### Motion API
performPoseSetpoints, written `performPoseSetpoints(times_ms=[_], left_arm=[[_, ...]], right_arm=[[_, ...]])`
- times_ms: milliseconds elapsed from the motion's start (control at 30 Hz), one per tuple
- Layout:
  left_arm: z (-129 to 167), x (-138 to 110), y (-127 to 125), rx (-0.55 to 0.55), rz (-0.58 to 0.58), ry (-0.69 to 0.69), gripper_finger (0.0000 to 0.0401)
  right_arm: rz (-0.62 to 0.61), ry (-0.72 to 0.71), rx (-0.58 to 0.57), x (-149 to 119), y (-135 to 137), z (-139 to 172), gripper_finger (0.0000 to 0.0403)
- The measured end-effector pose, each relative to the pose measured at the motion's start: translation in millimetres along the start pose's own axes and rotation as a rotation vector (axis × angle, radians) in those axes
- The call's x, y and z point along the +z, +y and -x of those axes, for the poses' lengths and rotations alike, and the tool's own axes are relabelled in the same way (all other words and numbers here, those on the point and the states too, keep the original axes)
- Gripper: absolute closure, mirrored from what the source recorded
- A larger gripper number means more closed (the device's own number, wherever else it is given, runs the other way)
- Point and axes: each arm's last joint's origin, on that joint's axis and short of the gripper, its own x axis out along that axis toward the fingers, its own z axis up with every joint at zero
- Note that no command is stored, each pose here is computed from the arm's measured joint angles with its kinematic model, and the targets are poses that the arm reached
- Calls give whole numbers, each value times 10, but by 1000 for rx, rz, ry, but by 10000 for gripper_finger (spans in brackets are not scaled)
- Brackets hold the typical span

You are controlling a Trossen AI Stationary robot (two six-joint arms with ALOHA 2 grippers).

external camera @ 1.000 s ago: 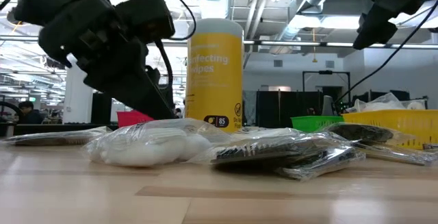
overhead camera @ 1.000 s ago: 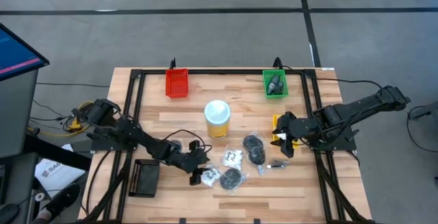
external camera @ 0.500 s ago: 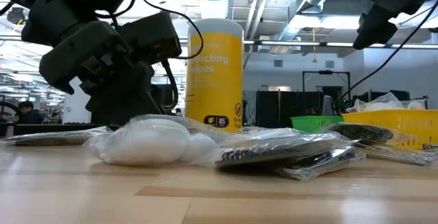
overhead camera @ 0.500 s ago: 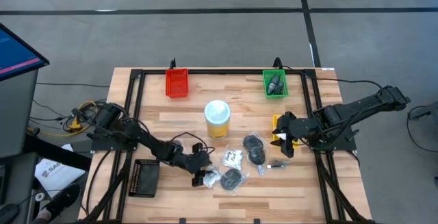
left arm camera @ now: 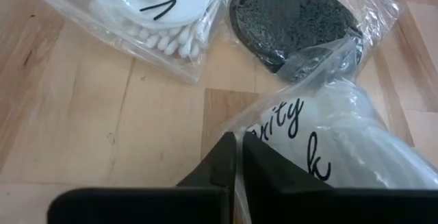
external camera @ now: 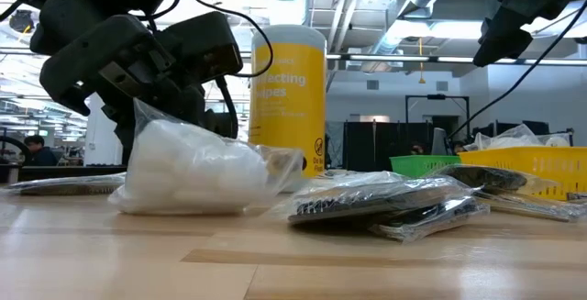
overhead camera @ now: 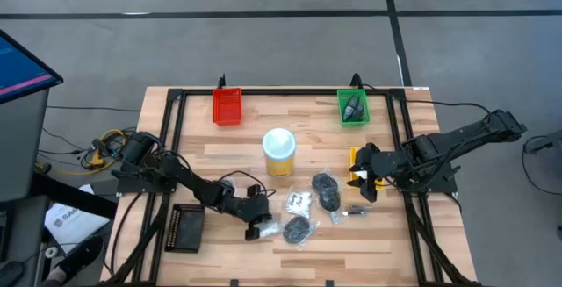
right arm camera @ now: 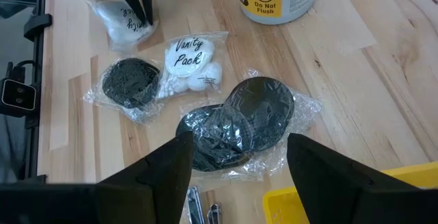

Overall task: Pick & Place Travel size toiletries
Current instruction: Put the white cotton pack into the yellow bin

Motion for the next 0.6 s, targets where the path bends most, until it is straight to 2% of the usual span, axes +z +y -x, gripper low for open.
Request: performPoseSetpoints(times_ms=[267,467,600], left_arm=[[90,76,-11,7,3,-35,401],[375,331,-74,1,-7,-179,401],[604,481,-114,47,-38,-289,401]], right_arm=[[0,0,0,0,0,0,179],[-1,-3,1,2,1,-1,179],[-6,-43,28,47,35,-14,179]])
